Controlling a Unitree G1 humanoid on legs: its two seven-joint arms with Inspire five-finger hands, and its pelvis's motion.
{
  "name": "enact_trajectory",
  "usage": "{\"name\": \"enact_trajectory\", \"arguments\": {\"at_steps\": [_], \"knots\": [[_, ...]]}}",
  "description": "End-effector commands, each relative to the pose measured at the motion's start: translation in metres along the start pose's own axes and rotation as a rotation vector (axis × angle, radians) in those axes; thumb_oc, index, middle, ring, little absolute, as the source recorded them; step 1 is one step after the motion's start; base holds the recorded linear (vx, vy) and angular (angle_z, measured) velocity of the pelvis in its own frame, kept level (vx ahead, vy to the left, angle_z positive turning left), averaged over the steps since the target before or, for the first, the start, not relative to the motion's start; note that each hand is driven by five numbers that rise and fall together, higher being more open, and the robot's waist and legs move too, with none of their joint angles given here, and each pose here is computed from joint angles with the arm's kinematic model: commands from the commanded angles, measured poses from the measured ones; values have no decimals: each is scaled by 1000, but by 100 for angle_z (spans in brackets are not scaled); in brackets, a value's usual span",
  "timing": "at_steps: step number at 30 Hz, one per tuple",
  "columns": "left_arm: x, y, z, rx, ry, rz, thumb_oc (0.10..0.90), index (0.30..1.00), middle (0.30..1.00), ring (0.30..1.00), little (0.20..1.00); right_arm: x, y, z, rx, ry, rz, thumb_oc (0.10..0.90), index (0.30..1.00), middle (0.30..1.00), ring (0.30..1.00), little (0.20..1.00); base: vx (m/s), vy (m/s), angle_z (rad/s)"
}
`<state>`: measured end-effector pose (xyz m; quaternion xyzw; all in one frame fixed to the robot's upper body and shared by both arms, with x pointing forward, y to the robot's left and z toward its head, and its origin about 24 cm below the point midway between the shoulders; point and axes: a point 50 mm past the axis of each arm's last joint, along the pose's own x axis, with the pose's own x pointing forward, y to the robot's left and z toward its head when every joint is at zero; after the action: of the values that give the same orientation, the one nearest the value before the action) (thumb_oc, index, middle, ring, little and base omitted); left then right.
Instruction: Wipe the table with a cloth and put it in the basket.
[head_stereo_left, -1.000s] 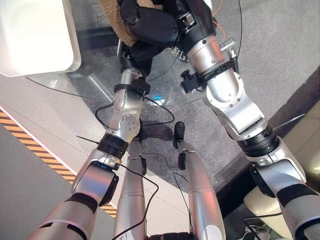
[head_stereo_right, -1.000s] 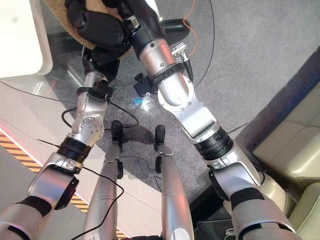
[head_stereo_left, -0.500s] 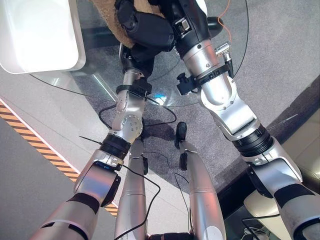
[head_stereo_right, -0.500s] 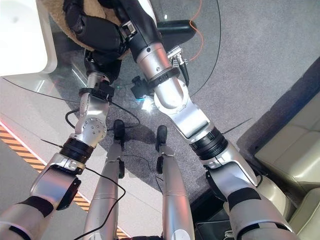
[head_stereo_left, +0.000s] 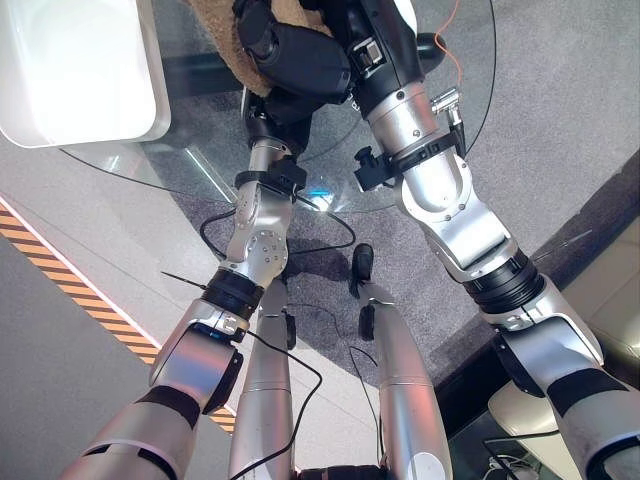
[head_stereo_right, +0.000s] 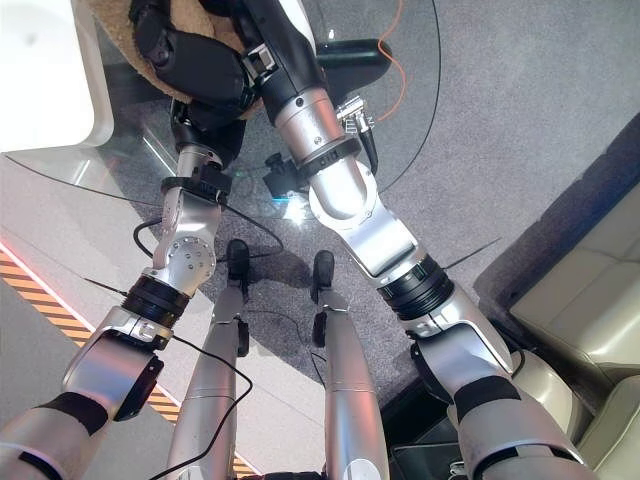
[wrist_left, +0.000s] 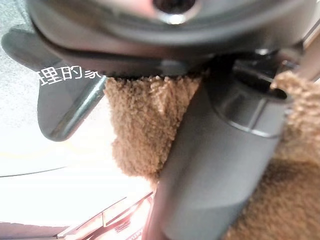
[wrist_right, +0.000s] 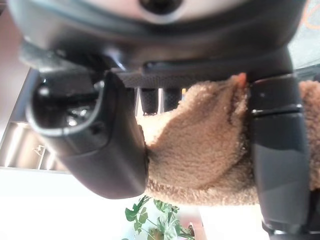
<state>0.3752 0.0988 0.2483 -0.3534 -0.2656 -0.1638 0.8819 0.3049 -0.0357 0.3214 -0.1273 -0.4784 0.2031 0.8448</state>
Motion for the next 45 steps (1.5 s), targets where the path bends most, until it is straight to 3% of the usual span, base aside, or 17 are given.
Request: {"name": "enact_trajectory", "arguments": {"at_steps": [1, 45], "knots": [[18, -75, 28, -85, -188, -324, 100, 300, 300, 300, 200, 13, 14, 72, 130, -401, 17, 800, 900, 900, 900, 900, 0, 0, 0], [18, -71, 27, -90, -191, -316, 100, 300, 300, 300, 200, 15, 12, 70, 129, -404, 10, 800, 900, 900, 900, 900, 0, 0, 0]]}}
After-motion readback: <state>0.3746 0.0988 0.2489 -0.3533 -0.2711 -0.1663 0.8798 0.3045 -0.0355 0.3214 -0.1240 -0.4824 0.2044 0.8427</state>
